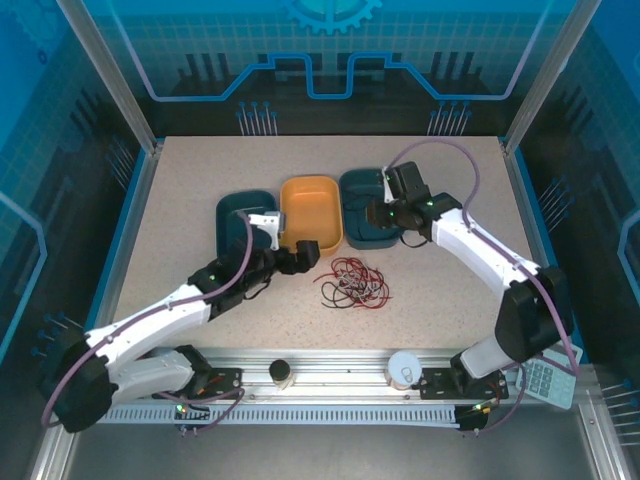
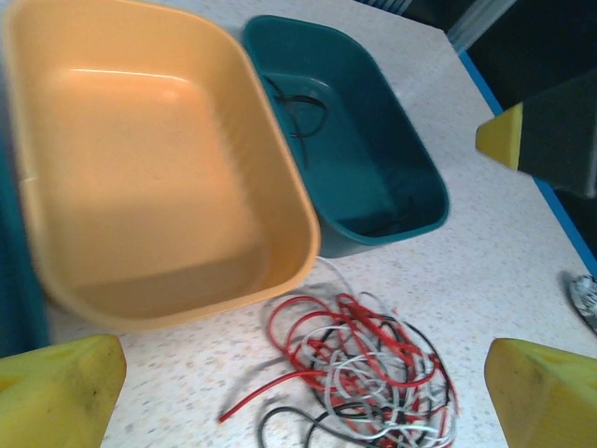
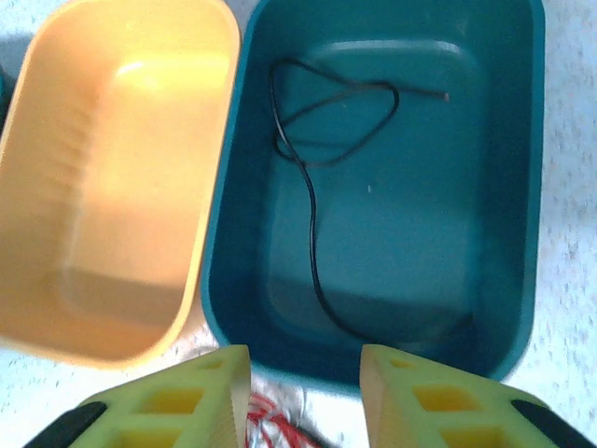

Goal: Untangle the cables

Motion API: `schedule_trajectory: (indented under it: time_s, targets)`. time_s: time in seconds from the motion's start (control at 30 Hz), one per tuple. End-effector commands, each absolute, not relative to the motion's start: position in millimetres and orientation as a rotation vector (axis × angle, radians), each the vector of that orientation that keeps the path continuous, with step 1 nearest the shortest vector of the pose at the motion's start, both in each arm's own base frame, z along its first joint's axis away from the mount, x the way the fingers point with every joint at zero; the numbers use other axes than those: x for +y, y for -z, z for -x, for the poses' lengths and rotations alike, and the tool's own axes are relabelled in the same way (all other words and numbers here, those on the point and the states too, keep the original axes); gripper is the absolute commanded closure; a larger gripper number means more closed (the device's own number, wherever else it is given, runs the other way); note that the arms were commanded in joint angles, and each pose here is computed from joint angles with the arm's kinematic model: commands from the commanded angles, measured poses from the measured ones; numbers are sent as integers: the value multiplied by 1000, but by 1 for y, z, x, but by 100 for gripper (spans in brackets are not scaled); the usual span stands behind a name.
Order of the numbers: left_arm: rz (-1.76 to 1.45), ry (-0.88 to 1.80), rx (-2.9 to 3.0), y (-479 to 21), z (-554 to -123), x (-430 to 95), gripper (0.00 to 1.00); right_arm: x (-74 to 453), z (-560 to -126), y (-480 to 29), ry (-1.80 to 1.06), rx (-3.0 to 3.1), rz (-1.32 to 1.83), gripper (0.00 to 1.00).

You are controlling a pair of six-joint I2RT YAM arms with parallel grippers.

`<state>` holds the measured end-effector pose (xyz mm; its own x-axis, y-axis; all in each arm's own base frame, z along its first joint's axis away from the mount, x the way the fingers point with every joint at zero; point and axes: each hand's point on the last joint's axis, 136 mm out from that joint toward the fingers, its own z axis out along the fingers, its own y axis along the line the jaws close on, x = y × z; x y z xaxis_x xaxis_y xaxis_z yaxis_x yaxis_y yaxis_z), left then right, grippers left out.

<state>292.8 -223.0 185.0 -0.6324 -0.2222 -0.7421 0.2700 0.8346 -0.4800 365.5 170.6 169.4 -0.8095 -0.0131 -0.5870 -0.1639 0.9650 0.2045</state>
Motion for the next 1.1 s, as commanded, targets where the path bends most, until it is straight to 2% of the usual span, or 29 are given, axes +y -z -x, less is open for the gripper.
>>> schedule_trajectory:
  time_s: [0.0,0.1,0.33,0.53,0.73,0.8,0.97,1.07]
  targets:
    - [-142,837,2123,-198,-293,-262,1,168,-331,-152,-392,2610,72,69]
    - [-186,847,2165,-187,-294,-283,3,167,-311,-141,-429,2654,61,73]
    - [-246,776,2281,-153,-292,-306,13,173,-280,-124,-497,2634,73,68]
    - [-297,738,2343,-123,-287,-321,15,175,-266,-105,-515,2637,61,67]
    - [-292,744,2386,-100,-283,-334,25,183,-258,-87,-495,2691,88,67]
    - [-279,744,2406,-92,-282,-334,33,187,-256,-85,-494,2702,103,67]
    - [-246,693,2441,-78,-279,-323,70,191,-257,-82,-483,2716,103,67]
    - [-217,643,2463,-71,-277,-312,86,191,-258,-83,-470,2714,110,68]
